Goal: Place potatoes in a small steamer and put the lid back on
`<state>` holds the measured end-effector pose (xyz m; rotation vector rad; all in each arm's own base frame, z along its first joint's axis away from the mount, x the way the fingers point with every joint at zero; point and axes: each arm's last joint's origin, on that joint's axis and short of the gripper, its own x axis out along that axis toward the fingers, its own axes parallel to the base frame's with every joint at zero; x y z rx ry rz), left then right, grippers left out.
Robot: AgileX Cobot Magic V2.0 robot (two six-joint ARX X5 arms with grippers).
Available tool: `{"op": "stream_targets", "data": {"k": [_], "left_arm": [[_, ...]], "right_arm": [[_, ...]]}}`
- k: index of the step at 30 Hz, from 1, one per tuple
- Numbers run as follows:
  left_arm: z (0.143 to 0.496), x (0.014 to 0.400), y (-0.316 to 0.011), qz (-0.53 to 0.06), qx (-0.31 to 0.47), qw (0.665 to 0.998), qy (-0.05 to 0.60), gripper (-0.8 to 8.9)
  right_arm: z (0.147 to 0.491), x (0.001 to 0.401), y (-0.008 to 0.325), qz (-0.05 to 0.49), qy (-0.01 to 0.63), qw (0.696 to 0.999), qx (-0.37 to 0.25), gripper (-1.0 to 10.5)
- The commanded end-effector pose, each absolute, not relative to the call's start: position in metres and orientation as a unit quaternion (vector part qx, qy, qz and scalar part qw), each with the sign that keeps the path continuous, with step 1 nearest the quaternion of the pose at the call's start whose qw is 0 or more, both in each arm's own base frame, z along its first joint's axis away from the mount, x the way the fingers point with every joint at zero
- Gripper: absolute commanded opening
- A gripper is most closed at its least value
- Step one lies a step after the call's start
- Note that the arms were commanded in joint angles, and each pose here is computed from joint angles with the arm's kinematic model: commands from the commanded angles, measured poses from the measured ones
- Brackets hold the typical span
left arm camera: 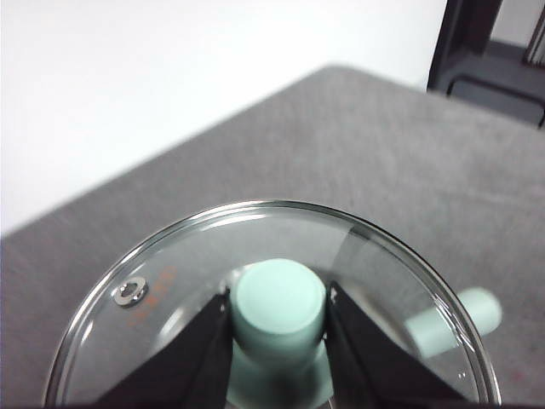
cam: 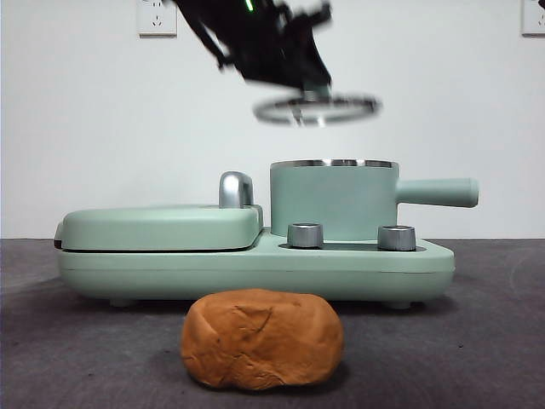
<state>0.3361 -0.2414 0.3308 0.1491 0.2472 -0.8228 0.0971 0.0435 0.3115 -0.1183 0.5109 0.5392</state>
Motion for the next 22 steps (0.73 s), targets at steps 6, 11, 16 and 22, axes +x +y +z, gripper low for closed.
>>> {"op": "stream_targets", "data": {"k": [6,11,16,22], "left_arm": [[0.386,0.3,-0.206,-0.387,0.072,0.91,0.13,0.07],[0.4,0.269,-0.181,-0.38,0.081,0.902,0.189,0.09],[0.41,0.238,-0.157,-0.374,0.088,0.895,0.227,0.09],[0.414,0.201,-0.13,-0.356,0.082,0.906,0.211,0.09]], "right_arm": [[0.317,0.097,0.044,0.264,0.242,0.932,-0.052,2.9],[0.317,0.097,0.044,0.264,0.243,0.932,-0.052,2.9],[0.317,0.097,0.044,0.264,0.243,0.932,-0.052,2.9],[0.317,0.097,0.044,0.264,0.242,0.932,-0.052,3.0]]}}
